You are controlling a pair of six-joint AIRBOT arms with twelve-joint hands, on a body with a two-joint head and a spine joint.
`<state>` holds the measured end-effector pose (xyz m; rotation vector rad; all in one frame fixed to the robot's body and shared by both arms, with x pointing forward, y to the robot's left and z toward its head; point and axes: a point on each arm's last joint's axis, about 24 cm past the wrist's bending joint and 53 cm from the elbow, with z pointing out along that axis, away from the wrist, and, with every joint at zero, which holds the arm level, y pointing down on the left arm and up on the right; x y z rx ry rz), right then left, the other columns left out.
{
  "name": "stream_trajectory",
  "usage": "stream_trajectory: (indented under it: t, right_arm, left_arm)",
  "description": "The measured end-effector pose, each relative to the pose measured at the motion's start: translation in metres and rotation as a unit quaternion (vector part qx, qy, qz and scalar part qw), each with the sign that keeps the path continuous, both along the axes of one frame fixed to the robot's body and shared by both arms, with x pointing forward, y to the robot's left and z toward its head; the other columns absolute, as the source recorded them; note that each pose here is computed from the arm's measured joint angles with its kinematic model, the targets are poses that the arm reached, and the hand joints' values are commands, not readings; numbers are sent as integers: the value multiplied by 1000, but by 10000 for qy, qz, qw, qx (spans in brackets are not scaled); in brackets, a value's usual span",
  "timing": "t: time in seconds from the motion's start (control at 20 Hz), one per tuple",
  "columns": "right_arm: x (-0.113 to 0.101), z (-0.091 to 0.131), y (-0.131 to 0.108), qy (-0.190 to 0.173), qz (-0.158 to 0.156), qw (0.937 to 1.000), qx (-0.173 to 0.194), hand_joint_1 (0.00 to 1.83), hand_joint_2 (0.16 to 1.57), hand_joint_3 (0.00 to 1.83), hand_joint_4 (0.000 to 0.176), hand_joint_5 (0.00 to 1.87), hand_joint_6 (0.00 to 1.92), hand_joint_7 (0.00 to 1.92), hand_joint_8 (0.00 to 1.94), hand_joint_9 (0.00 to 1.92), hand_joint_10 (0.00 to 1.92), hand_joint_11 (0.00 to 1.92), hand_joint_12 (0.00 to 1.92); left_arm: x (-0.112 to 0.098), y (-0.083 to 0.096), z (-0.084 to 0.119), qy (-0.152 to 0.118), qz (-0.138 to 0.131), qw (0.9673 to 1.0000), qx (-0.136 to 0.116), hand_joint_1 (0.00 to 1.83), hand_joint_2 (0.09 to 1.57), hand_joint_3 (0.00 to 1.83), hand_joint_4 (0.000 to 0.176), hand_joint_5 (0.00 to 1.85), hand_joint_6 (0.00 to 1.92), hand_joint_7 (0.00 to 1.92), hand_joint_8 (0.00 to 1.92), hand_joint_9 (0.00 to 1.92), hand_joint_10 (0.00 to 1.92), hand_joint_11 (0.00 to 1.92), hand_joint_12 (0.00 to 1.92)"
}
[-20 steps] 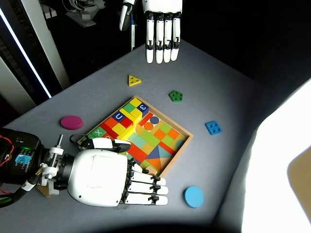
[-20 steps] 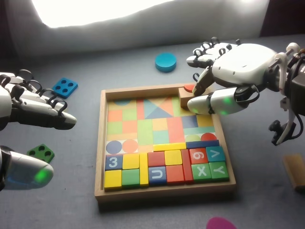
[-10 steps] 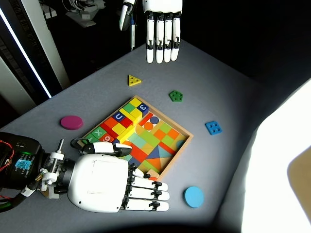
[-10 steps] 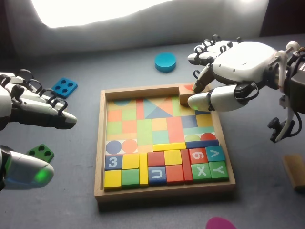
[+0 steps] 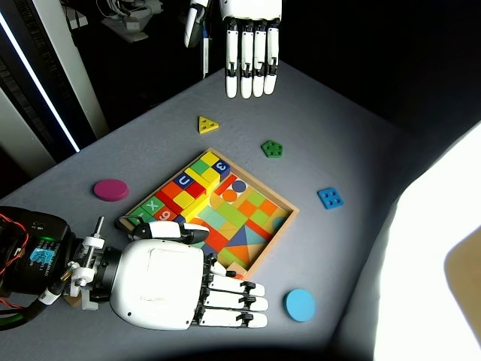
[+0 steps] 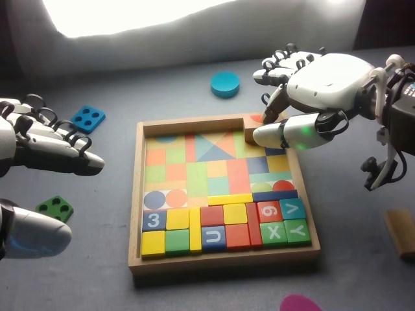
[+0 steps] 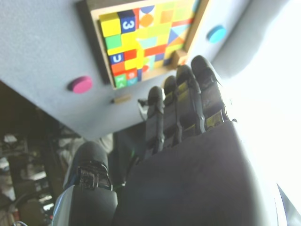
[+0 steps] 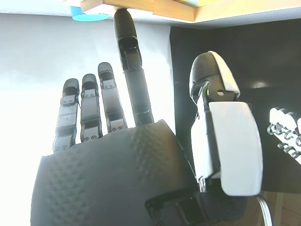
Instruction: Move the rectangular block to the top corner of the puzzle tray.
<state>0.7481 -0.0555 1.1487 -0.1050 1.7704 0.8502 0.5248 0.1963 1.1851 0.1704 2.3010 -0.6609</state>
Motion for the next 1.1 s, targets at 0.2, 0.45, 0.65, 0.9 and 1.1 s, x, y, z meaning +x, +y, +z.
stream_trajectory:
  t: [0.2,0.45,0.65,0.9,1.1]
  right_arm:
    - [1,3,1,14,6,10000,-20,0,1233,3,0,823,37,114,2,0,0,0,0]
    - [6,13,-4,-101,-42,9999,-61,0,1230,1,0,823,35,141,10,0,0,0,0]
    - [8,23,-6,-209,-71,9998,27,0,1231,2,0,820,32,138,7,0,0,0,0]
    - [11,43,-9,-285,-116,9993,231,0,1233,2,0,817,29,131,5,0,0,0,0]
    - [2,69,-17,-372,-109,9981,480,0,1232,2,0,808,24,146,9,0,0,0,0]
  left_arm:
    - [0,0,0,-3,-1,10000,0,37,1266,0,16,224,0,186,0,148,0,0,456]
    - [0,0,0,-3,0,10000,-2,30,1261,0,13,217,0,190,1,163,3,0,474]
    - [0,0,0,-6,-1,10000,-4,55,1260,0,12,218,1,191,1,159,0,0,478]
    - [0,-1,0,-8,-5,10000,-5,43,1269,1,12,221,0,193,1,158,0,0,455]
    - [-2,-3,1,-14,-42,10000,0,35,1263,0,21,222,0,197,1,161,0,0,472]
